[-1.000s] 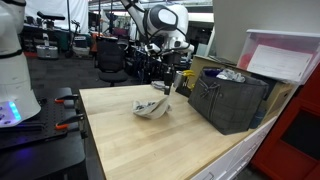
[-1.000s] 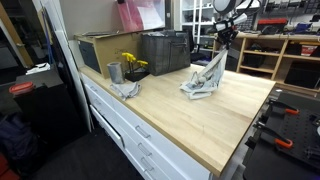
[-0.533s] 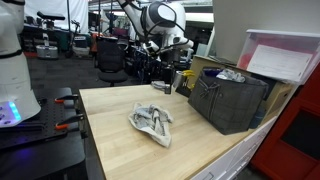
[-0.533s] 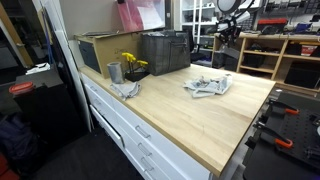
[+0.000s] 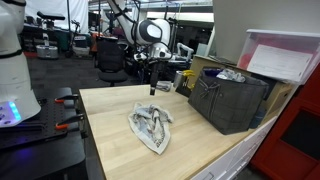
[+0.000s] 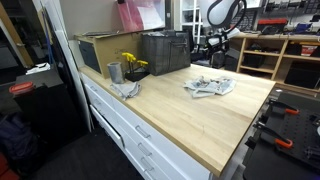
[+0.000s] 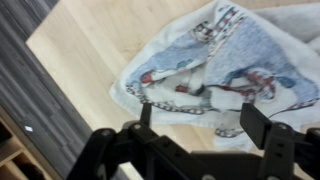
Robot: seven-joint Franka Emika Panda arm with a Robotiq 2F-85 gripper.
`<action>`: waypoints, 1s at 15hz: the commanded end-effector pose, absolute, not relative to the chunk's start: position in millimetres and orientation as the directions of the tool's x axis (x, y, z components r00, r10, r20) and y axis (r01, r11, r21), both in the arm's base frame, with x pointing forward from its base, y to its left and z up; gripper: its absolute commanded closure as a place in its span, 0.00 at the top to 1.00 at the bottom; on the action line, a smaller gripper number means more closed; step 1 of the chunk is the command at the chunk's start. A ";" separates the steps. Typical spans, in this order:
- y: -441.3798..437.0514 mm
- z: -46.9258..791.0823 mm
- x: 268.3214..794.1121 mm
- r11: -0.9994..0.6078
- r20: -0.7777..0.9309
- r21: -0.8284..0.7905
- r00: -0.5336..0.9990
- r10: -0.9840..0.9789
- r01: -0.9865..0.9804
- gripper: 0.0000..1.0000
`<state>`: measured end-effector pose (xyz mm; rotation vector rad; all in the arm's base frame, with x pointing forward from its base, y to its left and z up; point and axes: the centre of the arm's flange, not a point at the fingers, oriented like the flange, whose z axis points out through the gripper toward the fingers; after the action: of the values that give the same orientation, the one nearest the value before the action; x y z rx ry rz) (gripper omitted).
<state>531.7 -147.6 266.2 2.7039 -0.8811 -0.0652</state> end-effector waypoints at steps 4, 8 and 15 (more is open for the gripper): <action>-79.3 211.0 577.8 -0.953 -0.043 0.146 0.961 -0.273 -0.264 1.00; -66.5 184.5 596.5 -0.992 -0.117 0.121 0.992 -0.042 -0.028 1.00; -66.4 154.0 627.6 -0.964 -0.175 0.106 0.959 0.221 0.242 1.00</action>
<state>605.4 -63.8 159.8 3.0003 0.2189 -0.2041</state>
